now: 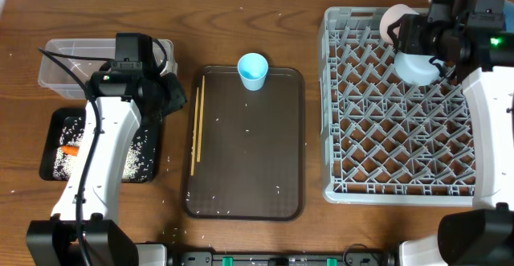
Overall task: Sort waste into correct bins and load items into the dishwasher rack
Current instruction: 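Lower the pink cup into the rack's back area and release it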
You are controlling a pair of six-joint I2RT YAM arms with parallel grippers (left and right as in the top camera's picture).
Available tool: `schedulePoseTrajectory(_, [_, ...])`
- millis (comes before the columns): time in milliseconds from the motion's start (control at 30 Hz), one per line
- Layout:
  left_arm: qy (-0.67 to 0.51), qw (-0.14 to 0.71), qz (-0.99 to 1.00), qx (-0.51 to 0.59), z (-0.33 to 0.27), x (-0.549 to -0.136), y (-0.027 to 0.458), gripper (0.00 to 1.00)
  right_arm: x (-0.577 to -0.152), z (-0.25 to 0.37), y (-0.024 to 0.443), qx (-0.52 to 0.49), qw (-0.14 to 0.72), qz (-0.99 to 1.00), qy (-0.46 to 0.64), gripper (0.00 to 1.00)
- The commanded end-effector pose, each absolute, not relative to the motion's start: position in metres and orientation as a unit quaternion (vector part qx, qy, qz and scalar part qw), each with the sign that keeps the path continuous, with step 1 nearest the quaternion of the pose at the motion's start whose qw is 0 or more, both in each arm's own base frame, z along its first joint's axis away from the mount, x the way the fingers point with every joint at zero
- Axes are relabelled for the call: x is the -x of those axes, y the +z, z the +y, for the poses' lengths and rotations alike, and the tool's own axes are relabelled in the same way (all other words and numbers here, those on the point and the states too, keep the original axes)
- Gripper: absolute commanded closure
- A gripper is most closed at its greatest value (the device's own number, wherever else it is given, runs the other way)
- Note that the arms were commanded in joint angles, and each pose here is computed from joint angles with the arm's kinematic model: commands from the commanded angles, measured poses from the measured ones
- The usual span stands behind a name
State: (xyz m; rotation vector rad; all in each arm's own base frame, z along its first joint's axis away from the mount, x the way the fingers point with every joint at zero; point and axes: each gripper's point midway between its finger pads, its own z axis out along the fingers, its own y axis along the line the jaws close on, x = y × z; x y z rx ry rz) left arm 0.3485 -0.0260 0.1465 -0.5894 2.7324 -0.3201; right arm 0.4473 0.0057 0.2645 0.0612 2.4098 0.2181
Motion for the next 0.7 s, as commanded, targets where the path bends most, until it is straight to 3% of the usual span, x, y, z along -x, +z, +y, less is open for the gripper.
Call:
schedulePoseTrajectory(0, [-0.105, 0.167, 0.960, 0.200, -0.024, -0.345, 0.148, 0.83, -0.453, 0.004, 0.252, -0.017, 0.339, 0.939, 0.057, 0.73])
schedulePoseTrajectory(667, [-0.104, 0.158, 0.961, 0.201, -0.024, -0.341, 0.146, 0.83, -0.464, 0.019, 0.138, -0.006, 0.200, 0.979, 0.033, 0.74])
